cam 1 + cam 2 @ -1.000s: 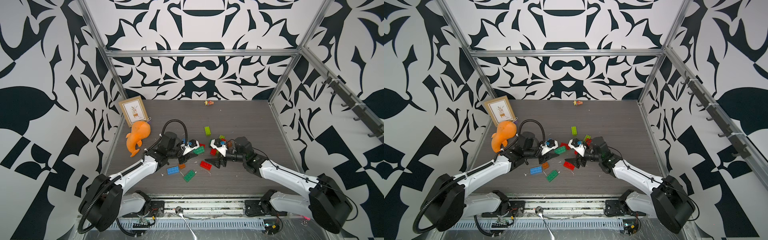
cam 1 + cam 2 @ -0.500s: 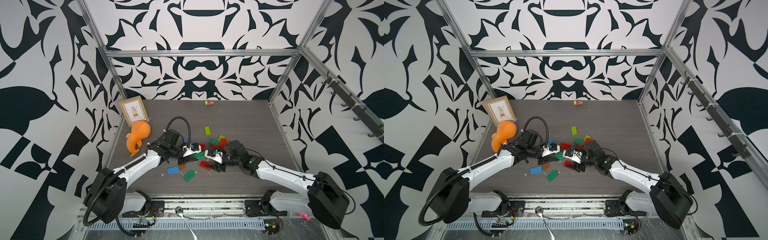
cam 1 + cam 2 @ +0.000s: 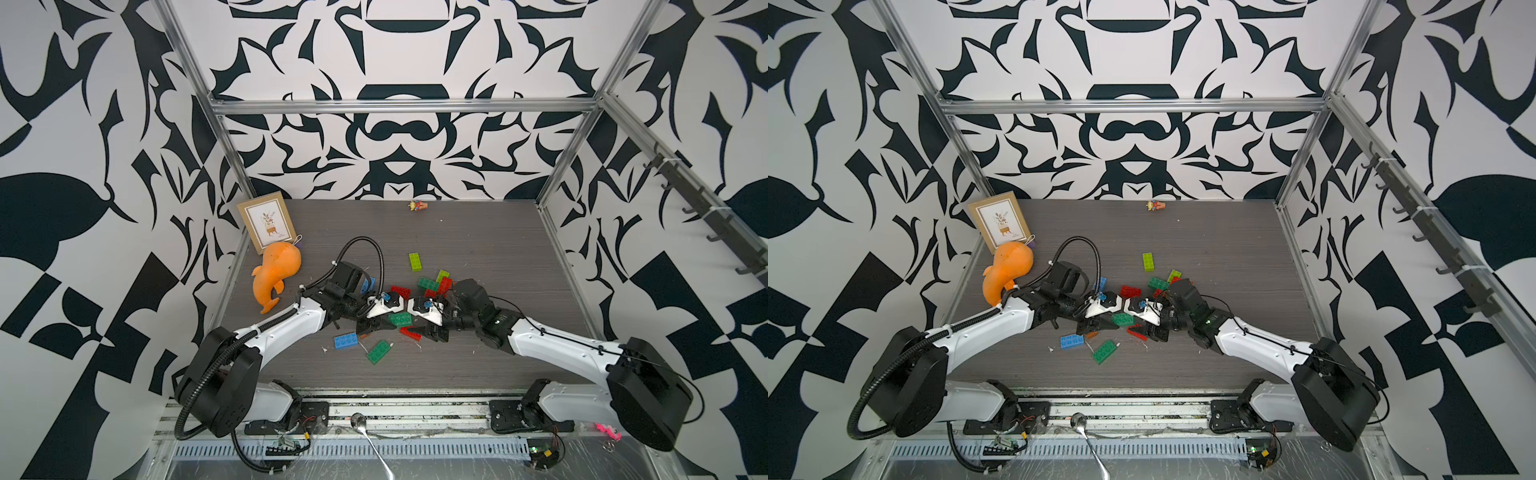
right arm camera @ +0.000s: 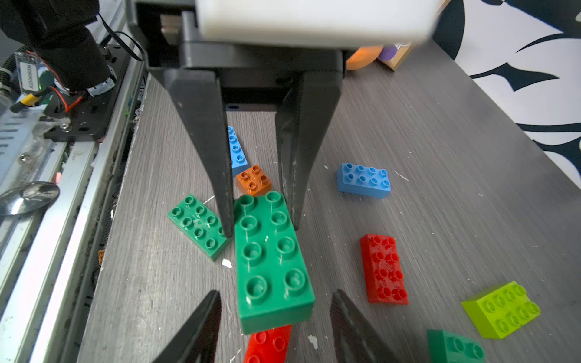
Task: Assemble a small pinwheel with lego
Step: Pick up the lego brick from the center of the board, then assemble the lego brick with the lego brick.
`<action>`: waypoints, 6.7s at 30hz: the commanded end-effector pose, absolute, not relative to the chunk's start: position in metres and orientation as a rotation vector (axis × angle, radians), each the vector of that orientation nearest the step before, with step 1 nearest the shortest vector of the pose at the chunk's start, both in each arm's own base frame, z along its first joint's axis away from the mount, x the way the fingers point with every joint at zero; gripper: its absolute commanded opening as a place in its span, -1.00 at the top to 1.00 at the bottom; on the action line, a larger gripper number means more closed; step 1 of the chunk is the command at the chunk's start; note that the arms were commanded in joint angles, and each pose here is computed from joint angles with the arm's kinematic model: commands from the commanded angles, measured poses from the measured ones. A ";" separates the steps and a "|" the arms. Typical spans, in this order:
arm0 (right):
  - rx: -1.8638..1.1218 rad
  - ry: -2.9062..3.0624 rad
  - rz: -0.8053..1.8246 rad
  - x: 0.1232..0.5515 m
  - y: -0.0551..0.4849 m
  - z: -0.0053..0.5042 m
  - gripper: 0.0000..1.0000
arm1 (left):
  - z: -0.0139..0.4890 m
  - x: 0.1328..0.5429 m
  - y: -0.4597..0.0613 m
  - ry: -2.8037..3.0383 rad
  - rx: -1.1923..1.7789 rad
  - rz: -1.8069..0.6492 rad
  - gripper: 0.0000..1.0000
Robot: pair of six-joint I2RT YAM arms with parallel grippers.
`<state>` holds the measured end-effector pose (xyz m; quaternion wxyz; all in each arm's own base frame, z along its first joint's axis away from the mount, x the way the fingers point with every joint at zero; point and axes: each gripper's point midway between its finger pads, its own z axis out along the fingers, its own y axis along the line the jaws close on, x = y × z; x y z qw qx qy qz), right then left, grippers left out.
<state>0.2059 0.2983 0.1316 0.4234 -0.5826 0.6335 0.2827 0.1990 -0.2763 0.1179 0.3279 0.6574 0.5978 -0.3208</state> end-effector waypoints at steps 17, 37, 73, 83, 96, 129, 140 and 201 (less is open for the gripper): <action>-1.452 1.526 0.747 0.211 0.312 0.152 0.25 | 0.124 0.202 -0.281 1.547 1.733 -0.846 0.41; -1.446 1.524 0.739 0.208 0.308 0.152 0.16 | 0.129 0.204 -0.283 1.536 1.717 -0.839 0.39; -1.336 1.530 0.827 0.213 0.294 0.173 0.87 | 0.161 0.215 -0.297 1.523 1.428 -0.971 -0.99; -0.943 1.660 0.739 0.239 0.243 0.176 0.88 | 0.209 0.257 -0.258 1.669 0.752 -0.925 -0.99; -0.526 1.943 0.490 0.252 0.172 0.121 0.91 | 0.205 0.267 -0.193 1.892 0.171 -0.856 -0.99; -0.562 2.059 0.483 0.288 0.215 0.092 1.00 | 0.185 0.265 -0.198 1.967 0.207 -0.850 -0.99; -0.500 2.011 0.452 0.303 0.216 0.090 1.00 | 0.183 0.260 -0.213 2.035 0.275 -0.914 -1.00; -0.534 2.076 0.354 0.299 0.211 0.047 1.00 | 0.169 0.251 -0.255 2.267 0.476 -1.080 -0.36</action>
